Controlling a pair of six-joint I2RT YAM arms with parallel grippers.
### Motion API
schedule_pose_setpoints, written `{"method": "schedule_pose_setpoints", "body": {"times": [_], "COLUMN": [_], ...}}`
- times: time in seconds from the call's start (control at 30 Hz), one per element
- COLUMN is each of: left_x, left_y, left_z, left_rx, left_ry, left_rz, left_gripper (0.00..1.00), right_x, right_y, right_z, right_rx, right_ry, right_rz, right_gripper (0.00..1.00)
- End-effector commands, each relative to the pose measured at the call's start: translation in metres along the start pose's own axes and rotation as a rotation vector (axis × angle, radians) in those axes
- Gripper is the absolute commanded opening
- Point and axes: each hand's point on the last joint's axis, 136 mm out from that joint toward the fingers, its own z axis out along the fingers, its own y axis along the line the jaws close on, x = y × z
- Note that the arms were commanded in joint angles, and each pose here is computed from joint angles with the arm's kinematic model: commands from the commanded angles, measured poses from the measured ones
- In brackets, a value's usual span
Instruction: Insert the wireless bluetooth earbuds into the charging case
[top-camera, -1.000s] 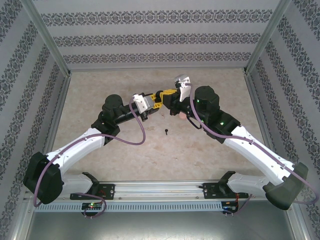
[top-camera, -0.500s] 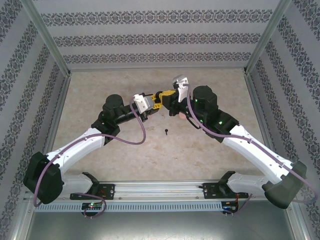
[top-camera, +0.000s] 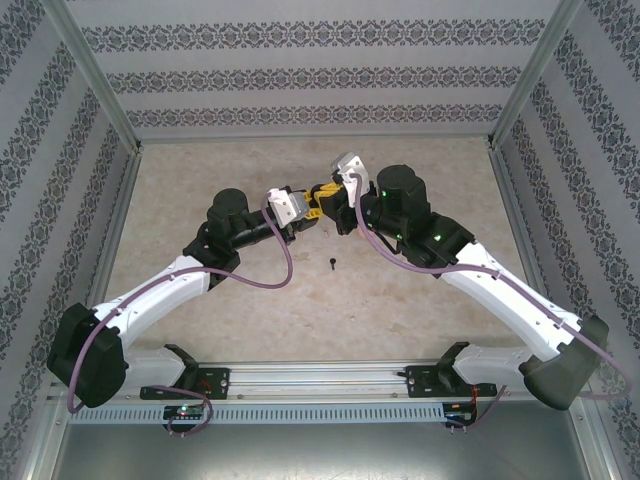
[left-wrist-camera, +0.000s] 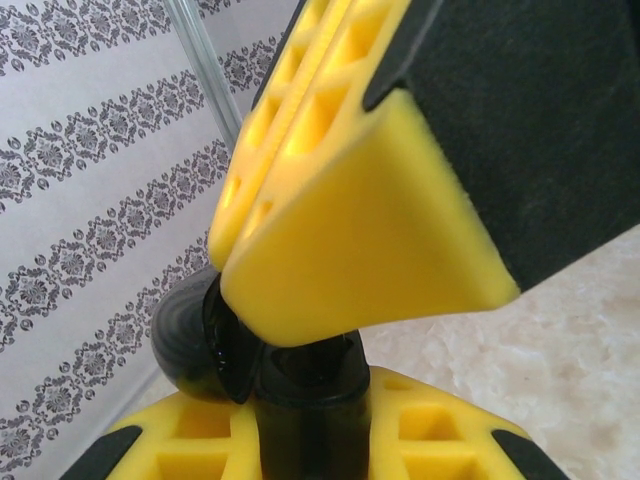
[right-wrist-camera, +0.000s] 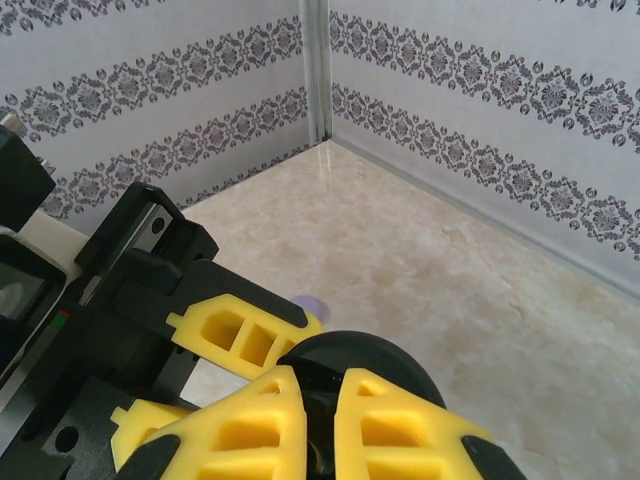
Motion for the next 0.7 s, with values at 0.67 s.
{"method": "schedule_pose_setpoints", "body": {"times": [0.67], "left_x": [-0.034], "left_y": [0.016], "left_z": [0.006], "left_rx": [-0.046], "left_ry": [-0.133], "left_rz": [-0.144], "left_gripper": [0.00], "right_x": [0.023], "right_y": [0.010], "right_z": [0.021], "right_rx": [-0.050], "right_ry": [0.184], "right_rz": [0.010], "right_gripper": [0.20]}}
